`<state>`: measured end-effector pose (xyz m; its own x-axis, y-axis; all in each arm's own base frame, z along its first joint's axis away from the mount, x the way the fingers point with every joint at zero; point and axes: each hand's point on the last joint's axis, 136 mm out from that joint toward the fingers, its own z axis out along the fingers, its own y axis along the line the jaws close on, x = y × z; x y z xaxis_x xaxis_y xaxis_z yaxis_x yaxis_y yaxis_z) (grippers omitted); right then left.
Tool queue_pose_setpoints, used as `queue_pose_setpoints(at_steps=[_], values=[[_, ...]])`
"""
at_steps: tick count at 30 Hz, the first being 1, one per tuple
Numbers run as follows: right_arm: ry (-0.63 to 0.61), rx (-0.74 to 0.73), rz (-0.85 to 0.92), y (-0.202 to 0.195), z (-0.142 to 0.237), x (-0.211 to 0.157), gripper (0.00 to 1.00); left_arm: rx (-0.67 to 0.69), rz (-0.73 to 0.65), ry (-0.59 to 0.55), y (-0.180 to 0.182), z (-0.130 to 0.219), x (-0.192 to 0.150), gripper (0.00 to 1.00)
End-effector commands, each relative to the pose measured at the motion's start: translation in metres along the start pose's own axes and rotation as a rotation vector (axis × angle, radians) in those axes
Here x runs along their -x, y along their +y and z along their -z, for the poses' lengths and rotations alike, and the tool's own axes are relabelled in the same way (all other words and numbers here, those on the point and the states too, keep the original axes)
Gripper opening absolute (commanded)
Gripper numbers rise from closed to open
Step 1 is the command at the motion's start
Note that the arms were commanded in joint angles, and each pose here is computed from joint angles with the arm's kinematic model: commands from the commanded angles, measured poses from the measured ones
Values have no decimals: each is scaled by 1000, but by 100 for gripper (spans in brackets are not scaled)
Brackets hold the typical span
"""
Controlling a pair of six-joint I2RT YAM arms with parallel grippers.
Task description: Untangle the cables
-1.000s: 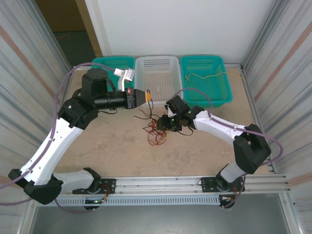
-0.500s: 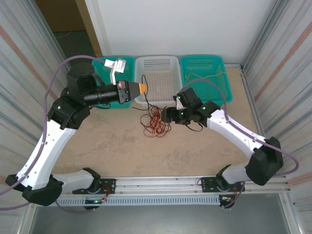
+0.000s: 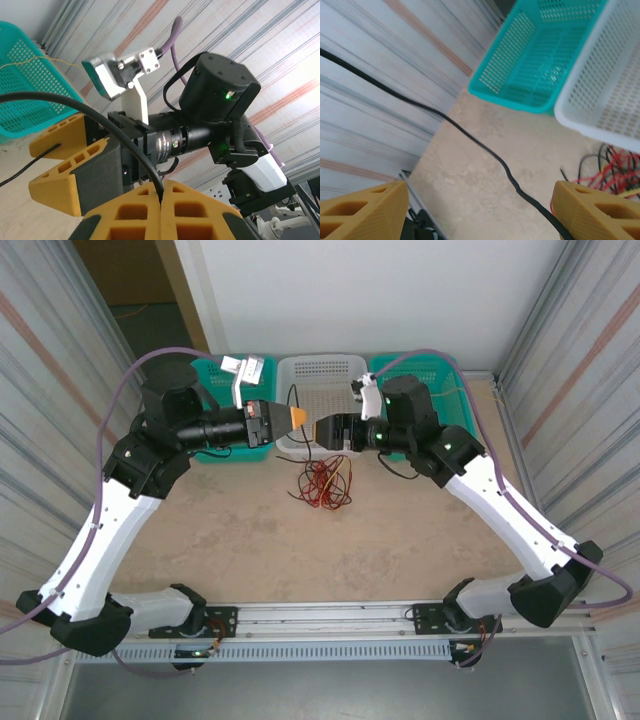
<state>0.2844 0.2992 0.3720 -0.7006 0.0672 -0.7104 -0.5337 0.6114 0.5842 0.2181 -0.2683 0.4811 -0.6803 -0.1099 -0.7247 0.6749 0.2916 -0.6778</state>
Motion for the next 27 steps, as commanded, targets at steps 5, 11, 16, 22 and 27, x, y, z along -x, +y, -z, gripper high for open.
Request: queue_pose_setpoints(at_steps=[5,11,16,22,27], values=[[-61,-21,56,-5,15,24,74,-44,-52,-29,-14,7,10,0],[-78,-82,-69,-45,39,12,43,-31,-37,-38,-5,7,9,0],[-95,-116,-119,-61,52,3,11,-16,-15,-43,7,5,8,0],[-173,-161,-166,-77,73,25,0,55,17,-32,32,10,-7,0],[-266,-153,-185,-82,90,65,0,181,91,-17,78,23,-36,0]])
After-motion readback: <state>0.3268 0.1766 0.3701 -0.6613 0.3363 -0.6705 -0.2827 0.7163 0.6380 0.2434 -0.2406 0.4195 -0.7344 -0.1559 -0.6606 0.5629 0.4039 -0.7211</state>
